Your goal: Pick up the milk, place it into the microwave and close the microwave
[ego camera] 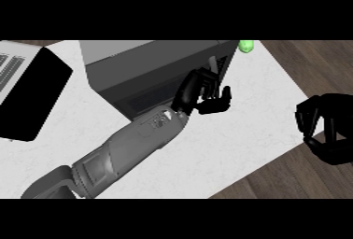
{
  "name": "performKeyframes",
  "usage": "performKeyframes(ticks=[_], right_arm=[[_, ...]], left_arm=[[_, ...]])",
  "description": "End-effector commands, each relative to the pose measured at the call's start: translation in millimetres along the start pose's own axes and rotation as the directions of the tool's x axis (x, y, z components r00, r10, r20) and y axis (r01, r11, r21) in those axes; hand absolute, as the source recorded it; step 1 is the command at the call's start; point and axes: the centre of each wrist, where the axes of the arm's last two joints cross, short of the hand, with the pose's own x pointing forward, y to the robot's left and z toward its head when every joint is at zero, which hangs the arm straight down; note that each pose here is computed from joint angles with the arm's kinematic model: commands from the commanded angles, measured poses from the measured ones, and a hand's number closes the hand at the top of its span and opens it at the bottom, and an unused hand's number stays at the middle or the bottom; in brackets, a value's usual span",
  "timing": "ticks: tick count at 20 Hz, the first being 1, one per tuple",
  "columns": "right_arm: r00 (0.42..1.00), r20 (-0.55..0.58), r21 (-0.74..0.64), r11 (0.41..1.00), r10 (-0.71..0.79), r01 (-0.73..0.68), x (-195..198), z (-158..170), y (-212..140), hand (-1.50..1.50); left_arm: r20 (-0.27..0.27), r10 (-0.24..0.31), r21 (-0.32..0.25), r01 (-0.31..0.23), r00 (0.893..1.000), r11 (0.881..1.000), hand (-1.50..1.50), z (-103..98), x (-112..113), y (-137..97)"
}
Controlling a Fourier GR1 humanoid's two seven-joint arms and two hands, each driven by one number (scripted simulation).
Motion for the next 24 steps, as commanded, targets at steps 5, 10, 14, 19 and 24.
performKeyframes(ticks=[5, 10, 14, 19, 24], right_arm=[[0.995, 0.071, 0.164, 0.985, -0.069, 0.057, 8, -18, 18, 1.5], [0.993, 0.079, 0.199, 0.977, -0.088, 0.071, 11, -25, 29, 1.5], [0.992, 0.083, 0.216, 0.974, -0.091, 0.071, 16, -27, 33, 1.5], [0.991, 0.092, 0.233, 0.969, -0.102, 0.078, 20, -31, 40, 1.5], [0.987, -0.08, 0.346, 0.924, -0.142, 0.161, 10, -20, 60, 1.5]], left_arm=[[0.078, 0.013, -0.022, -0.011, 0.997, 1.0, 1.5, -12, 27, -19], [0.078, 0.014, -0.002, -0.014, 0.997, 1.0, 1.5, -11, 26, -19], [0.08, 0.011, 0.021, -0.013, 0.997, 1.0, 1.5, -10, 23, -19], [0.089, 0.021, 0.035, -0.024, 0.996, 0.999, 1.5, -10, 26, -20], [-0.112, 0.086, 0.15, -0.069, 0.99, 0.986, 1.5, -5, 3, -10]])
